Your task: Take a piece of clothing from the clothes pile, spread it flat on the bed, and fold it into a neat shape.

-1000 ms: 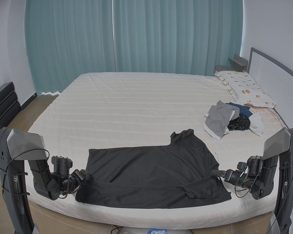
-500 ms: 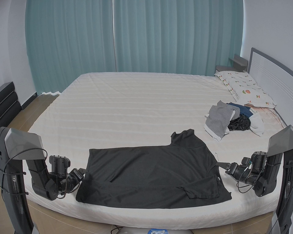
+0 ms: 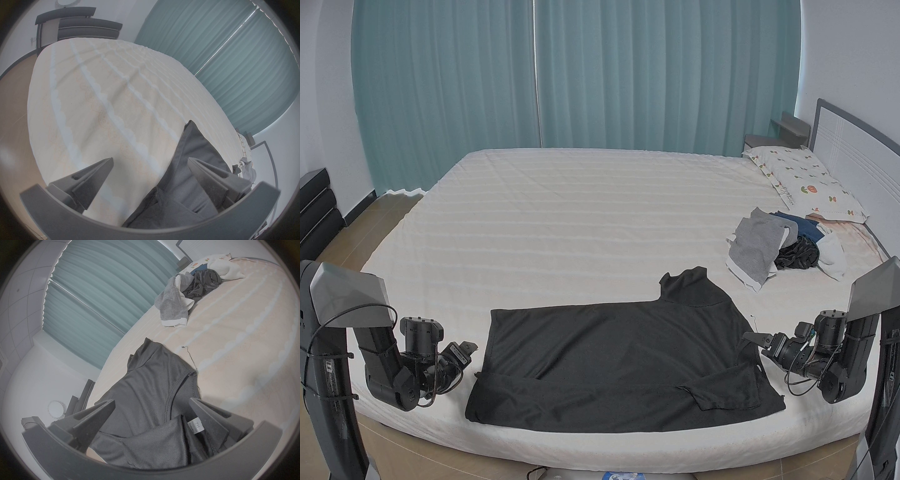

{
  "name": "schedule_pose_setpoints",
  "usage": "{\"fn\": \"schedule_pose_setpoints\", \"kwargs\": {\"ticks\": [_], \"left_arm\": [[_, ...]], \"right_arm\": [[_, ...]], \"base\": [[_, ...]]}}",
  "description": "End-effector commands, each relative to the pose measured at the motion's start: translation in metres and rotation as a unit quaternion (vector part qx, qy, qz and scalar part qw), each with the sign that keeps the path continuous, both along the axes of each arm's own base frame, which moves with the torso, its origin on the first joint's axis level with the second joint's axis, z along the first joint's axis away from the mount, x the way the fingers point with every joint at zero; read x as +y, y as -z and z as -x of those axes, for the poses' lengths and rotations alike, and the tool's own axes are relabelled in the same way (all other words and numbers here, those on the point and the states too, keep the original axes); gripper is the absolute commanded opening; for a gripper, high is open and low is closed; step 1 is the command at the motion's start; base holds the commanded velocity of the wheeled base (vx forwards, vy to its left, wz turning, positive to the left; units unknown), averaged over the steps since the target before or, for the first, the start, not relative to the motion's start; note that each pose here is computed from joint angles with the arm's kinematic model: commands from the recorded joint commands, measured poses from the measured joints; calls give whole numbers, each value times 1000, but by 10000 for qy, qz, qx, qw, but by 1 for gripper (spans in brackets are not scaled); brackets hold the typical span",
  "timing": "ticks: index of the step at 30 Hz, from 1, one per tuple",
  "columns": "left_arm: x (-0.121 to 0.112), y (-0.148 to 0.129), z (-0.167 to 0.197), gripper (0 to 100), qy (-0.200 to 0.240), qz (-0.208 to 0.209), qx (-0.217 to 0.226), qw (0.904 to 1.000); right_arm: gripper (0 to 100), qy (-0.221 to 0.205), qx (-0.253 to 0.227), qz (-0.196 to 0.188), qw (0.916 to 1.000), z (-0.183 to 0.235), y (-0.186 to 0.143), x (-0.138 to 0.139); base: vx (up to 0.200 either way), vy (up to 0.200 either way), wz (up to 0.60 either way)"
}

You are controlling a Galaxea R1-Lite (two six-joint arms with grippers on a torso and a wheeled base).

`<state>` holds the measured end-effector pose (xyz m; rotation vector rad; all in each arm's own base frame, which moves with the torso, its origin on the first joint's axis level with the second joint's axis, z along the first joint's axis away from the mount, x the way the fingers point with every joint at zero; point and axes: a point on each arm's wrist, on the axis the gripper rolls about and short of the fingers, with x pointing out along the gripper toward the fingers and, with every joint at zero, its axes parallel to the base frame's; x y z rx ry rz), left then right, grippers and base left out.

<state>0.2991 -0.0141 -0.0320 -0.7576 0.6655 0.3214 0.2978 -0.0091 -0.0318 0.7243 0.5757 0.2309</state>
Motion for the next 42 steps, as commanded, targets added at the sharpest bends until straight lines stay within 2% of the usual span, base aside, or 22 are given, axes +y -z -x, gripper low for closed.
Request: {"fn": "schedule_pose_setpoints", "kwargs": {"ticks": [1,4,10,20,25,28,30,31,33,42], "left_arm": [[0,-1,1,100,-17,27,-20,10000],[-1,0,0,100,15,4,-19,10000],[-1,-4,-5,100,5,13,-158,9999],[-5,-25,-33,100,-34,-58,-925,9957],[-9,-34,-55,100,137,-202,-1303,9912],[-23,-19,-68,100,346,-230,-1305,9906],[-24,-17,-71,100,366,-248,-1312,9904],[-28,-6,-83,100,542,-507,-1329,9883],[-30,1,-90,100,652,-653,-1370,9863],[-42,10,-98,100,775,-674,-1416,9846]], "right_arm": [[100,-16,-43,4,10000,0,0,1],[100,-17,-43,8,10000,0,0,1],[100,-48,-36,7,10000,0,0,3],[100,24,-2,55,10000,1,1,4],[100,-46,13,58,10000,1,1,9],[100,-49,36,68,10000,2,2,10],[100,-53,41,77,9999,2,2,10],[100,-76,49,77,9999,3,2,12],[100,-69,56,81,9999,3,3,12],[100,-124,24,69,9999,2,1,15]], "base": [[200,0,0],[200,0,0],[0,0,0],[0,0,0],[0,0,0],[0,0,0],[0,0,0],[0,0,0],[0,0,0],[0,0,0]]}}
